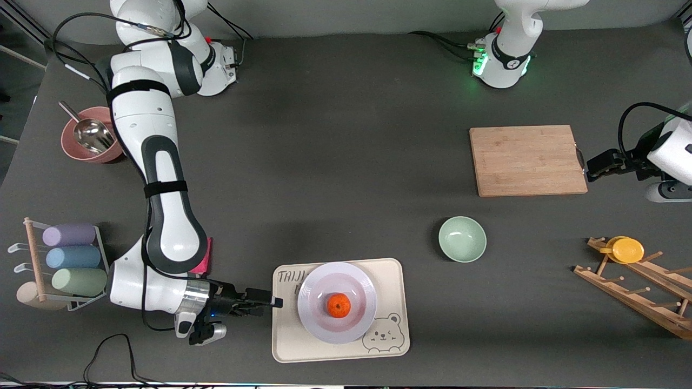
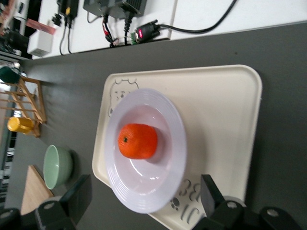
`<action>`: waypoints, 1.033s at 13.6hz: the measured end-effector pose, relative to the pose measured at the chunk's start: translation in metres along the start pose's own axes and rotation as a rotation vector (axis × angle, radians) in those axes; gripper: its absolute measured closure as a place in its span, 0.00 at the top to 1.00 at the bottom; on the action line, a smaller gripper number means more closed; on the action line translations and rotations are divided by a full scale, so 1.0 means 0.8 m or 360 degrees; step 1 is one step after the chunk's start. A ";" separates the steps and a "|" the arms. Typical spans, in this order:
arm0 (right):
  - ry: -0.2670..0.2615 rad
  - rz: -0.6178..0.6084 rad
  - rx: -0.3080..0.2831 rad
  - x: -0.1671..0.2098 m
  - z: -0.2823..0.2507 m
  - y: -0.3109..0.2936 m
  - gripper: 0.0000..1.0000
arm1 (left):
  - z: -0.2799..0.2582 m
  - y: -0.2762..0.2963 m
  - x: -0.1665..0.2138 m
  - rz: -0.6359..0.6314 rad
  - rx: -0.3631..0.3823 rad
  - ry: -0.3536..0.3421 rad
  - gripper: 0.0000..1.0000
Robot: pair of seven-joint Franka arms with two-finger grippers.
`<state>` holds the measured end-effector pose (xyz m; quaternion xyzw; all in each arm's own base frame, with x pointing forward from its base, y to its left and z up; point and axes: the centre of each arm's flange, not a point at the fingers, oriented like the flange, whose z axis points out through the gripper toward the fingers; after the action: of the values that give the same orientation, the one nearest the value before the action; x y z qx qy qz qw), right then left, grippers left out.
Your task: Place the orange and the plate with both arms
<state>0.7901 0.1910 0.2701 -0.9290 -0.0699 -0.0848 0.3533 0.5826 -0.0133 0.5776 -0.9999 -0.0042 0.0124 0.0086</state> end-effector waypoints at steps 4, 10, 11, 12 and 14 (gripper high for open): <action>-0.0146 -0.0038 -0.0234 -0.019 -0.046 0.010 1.00 | 0.000 0.000 0.000 0.0001 0.0000 0.0000 1.00; -0.0370 -0.0036 -0.0504 -0.077 -0.135 0.001 1.00 | 0.000 0.001 0.000 0.0002 0.0000 0.0000 1.00; -0.0403 -0.0022 -0.0561 -0.089 -0.154 0.001 1.00 | 0.000 0.001 0.000 0.0003 0.0000 0.0000 1.00; -0.0443 -0.0005 -0.0629 -0.100 -0.172 -0.001 1.00 | 0.000 0.001 0.000 0.0003 0.0000 0.0000 1.00; -0.0532 0.0049 -0.0775 -0.119 -0.205 -0.024 1.00 | 0.000 0.001 0.000 0.0003 0.0000 0.0000 1.00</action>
<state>0.6758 0.0892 0.3837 -0.9885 -0.0906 0.0605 0.1050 0.5826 -0.0144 0.5777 -0.9999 -0.0033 0.0123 0.0085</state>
